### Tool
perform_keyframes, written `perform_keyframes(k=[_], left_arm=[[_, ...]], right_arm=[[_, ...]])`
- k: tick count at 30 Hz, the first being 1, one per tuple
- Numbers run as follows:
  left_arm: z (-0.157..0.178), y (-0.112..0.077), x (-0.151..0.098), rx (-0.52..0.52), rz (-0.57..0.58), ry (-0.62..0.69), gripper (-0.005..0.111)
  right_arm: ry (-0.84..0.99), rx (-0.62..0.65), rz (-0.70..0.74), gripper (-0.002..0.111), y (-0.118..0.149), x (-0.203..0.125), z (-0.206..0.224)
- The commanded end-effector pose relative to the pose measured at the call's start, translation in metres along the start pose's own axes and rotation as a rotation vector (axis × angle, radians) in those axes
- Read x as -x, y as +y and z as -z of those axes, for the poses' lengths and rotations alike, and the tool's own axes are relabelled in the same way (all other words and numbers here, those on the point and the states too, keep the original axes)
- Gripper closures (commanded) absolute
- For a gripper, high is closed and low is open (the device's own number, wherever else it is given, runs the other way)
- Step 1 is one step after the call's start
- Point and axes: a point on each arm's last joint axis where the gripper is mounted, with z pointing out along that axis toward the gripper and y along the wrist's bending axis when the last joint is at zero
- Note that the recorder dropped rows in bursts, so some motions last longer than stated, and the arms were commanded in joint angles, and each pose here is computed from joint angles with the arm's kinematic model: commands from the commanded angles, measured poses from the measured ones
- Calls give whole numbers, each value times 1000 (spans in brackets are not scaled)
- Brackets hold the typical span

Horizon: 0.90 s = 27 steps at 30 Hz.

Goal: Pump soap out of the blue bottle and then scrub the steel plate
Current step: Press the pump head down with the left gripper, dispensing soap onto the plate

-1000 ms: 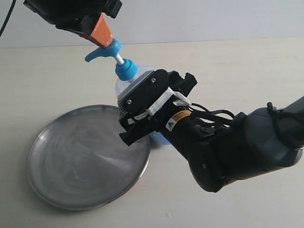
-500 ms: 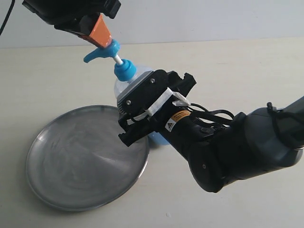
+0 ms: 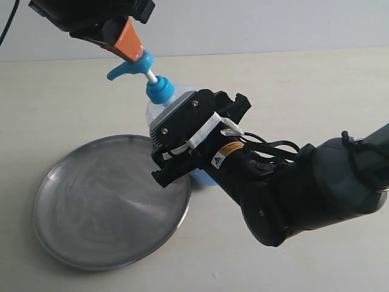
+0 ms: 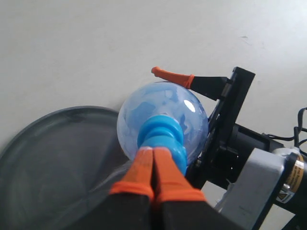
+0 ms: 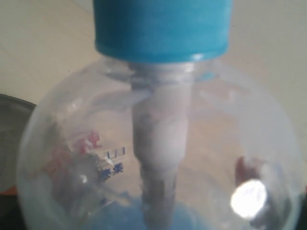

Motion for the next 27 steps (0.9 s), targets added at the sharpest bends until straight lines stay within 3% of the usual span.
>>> perform_keyframes(k=[1,27], left_arm=[[-4,-3,-6,-19,8,26,107],[-30,0,-8,-58,32,77,107]], right_arm=[[-45,6,13,108,1,5,0],[-68,54,28,108,5,7,0]])
